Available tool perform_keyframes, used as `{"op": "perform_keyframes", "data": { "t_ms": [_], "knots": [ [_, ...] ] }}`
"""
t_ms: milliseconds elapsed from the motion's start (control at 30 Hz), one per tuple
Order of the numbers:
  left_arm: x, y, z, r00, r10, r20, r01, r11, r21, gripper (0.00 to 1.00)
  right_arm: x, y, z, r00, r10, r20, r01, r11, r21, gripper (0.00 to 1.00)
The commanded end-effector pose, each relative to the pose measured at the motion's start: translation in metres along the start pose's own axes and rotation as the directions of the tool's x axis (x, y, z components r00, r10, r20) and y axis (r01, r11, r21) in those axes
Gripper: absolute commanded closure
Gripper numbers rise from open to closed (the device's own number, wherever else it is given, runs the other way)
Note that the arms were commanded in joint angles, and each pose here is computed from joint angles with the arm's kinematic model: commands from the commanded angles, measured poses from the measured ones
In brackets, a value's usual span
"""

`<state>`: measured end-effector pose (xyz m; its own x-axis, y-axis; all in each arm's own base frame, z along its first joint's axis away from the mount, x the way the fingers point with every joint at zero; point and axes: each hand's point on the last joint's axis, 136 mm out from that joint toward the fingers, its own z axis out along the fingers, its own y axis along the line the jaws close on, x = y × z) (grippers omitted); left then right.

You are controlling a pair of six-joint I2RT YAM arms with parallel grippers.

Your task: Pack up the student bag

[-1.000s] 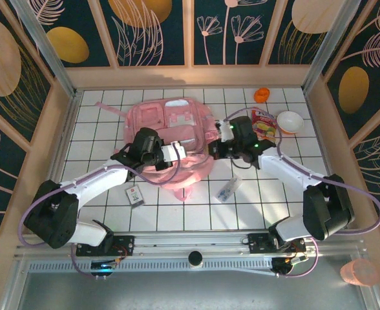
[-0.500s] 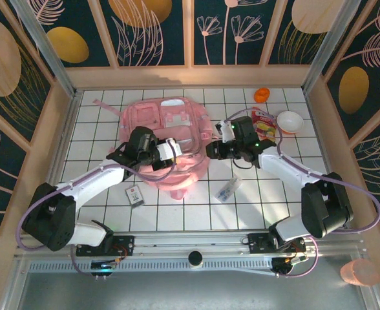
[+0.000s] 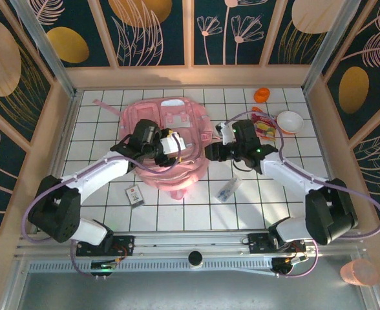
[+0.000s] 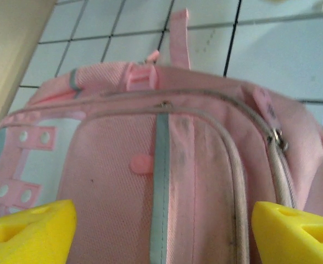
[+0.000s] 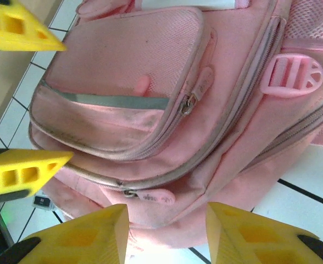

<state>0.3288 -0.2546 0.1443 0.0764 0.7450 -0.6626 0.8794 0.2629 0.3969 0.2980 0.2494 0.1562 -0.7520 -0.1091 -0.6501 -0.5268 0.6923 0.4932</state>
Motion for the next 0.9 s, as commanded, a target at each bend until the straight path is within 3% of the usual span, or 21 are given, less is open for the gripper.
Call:
{"op": "perform_keyframes", "data": {
  "t_ms": [0, 100, 200, 300, 333, 400, 433, 500, 633, 733, 867],
  "knots": [
    [0.015, -0.007, 0.004, 0.995, 0.064, -0.080, -0.061, 0.997, 0.046, 0.16, -0.016, 0.007, -0.012, 0.993, -0.070, 0.094, 0.070, 0.998, 0.002, 0.58],
    [0.023, -0.009, 0.012, 0.992, 0.068, -0.104, -0.062, 0.996, 0.061, 0.16, -0.015, 0.007, -0.013, 0.992, -0.074, 0.098, 0.074, 0.997, 0.005, 0.58],
    [0.032, 0.004, 0.023, 0.986, 0.073, -0.153, -0.075, 0.997, -0.007, 0.17, -0.014, 0.008, -0.014, 0.992, -0.076, 0.105, 0.076, 0.997, 0.004, 0.58],
    [0.033, 0.015, 0.032, 0.985, 0.078, -0.154, -0.089, 0.994, -0.066, 0.25, -0.016, 0.007, -0.017, 0.988, -0.089, 0.127, 0.088, 0.996, 0.013, 0.57],
    [0.032, 0.017, 0.034, 0.986, 0.077, -0.151, -0.089, 0.993, -0.072, 0.34, -0.018, 0.007, -0.019, 0.986, -0.095, 0.137, 0.093, 0.995, 0.022, 0.57],
    [0.028, 0.019, 0.033, 0.989, 0.060, -0.135, -0.071, 0.994, -0.079, 0.66, -0.021, 0.005, -0.025, 0.978, -0.121, 0.172, 0.115, 0.992, 0.049, 0.56],
    [0.021, 0.020, 0.029, 0.992, 0.055, -0.113, -0.064, 0.995, -0.081, 0.77, -0.023, 0.004, -0.029, 0.972, -0.139, 0.190, 0.128, 0.990, 0.066, 0.56],
    [-0.006, 0.030, 0.012, 0.999, 0.037, -0.013, -0.038, 0.992, -0.120, 0.99, -0.027, 0.002, -0.037, 0.951, -0.195, 0.239, 0.175, 0.979, 0.101, 0.55],
    [-0.051, 0.040, -0.030, 0.983, 0.006, 0.181, 0.018, 0.991, -0.130, 1.00, -0.036, 0.008, -0.056, 0.877, -0.334, 0.346, 0.298, 0.942, 0.154, 0.54],
    [-0.067, 0.050, -0.051, 0.972, 0.006, 0.234, 0.028, 0.989, -0.143, 1.00, -0.041, 0.014, -0.064, 0.827, -0.415, 0.379, 0.375, 0.910, 0.179, 0.46],
    [-0.077, 0.060, -0.066, 0.962, 0.006, 0.275, 0.043, 0.984, -0.170, 1.00, -0.038, 0.024, -0.059, 0.798, -0.499, 0.339, 0.482, 0.865, 0.140, 0.45]
  ]
}}
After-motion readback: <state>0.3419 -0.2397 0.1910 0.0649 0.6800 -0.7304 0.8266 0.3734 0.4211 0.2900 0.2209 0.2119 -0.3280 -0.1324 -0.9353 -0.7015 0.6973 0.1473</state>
